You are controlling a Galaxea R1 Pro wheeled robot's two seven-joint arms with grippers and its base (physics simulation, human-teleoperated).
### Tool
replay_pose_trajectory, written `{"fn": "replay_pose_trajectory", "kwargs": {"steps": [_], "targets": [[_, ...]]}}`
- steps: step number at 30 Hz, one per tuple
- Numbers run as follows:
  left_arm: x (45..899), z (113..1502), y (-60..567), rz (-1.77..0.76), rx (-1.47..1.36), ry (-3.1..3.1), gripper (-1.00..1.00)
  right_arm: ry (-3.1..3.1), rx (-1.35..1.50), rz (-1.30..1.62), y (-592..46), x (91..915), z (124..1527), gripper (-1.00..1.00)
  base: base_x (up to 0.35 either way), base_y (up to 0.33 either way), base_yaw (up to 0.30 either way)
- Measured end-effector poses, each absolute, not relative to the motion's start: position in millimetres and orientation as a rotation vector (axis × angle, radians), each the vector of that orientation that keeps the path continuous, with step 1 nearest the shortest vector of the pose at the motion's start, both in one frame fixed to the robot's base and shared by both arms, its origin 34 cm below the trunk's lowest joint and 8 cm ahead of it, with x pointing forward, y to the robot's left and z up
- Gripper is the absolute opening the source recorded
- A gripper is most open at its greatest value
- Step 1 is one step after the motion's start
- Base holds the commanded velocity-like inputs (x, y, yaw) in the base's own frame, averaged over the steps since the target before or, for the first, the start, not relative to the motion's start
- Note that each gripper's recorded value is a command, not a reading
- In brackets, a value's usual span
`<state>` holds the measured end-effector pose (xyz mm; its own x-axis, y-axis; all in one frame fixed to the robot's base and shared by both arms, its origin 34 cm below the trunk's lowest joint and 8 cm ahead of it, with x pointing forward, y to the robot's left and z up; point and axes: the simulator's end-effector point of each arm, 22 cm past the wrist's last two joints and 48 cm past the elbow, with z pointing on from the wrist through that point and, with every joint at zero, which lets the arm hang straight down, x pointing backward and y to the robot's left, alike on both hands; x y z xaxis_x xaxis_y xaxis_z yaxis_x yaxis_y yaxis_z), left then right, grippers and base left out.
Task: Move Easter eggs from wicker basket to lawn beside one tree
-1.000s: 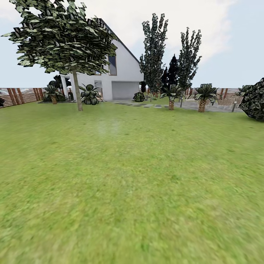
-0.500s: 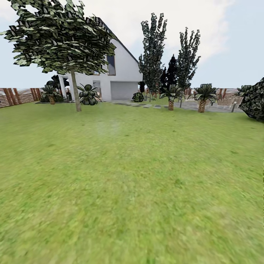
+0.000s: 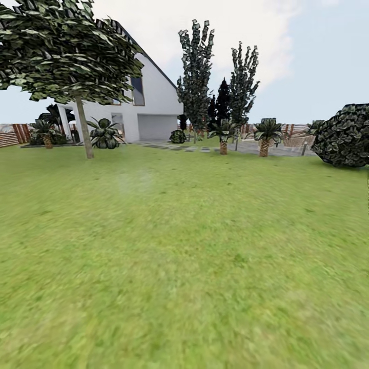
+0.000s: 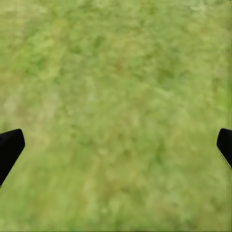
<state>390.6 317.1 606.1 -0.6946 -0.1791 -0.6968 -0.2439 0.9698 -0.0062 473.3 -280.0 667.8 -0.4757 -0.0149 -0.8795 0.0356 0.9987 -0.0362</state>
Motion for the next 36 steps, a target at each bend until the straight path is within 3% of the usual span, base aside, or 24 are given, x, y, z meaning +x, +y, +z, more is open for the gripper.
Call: {"fn": "replay_pose_trajectory", "kwargs": {"steps": [24, 36], "targets": [[400, 618, 319, 0.118, -0.29, 2.289, 1.0, 2.095, 0.011, -0.055, -277, 463, 661, 1.0, 0.33, 0.133, -0.001], [399, 635, 320, 0.121, -0.29, 2.274, 1.0, 2.123, 0.028, -0.062, -279, 453, 669, 1.0, 0.332, 0.021, 0.0]]}}
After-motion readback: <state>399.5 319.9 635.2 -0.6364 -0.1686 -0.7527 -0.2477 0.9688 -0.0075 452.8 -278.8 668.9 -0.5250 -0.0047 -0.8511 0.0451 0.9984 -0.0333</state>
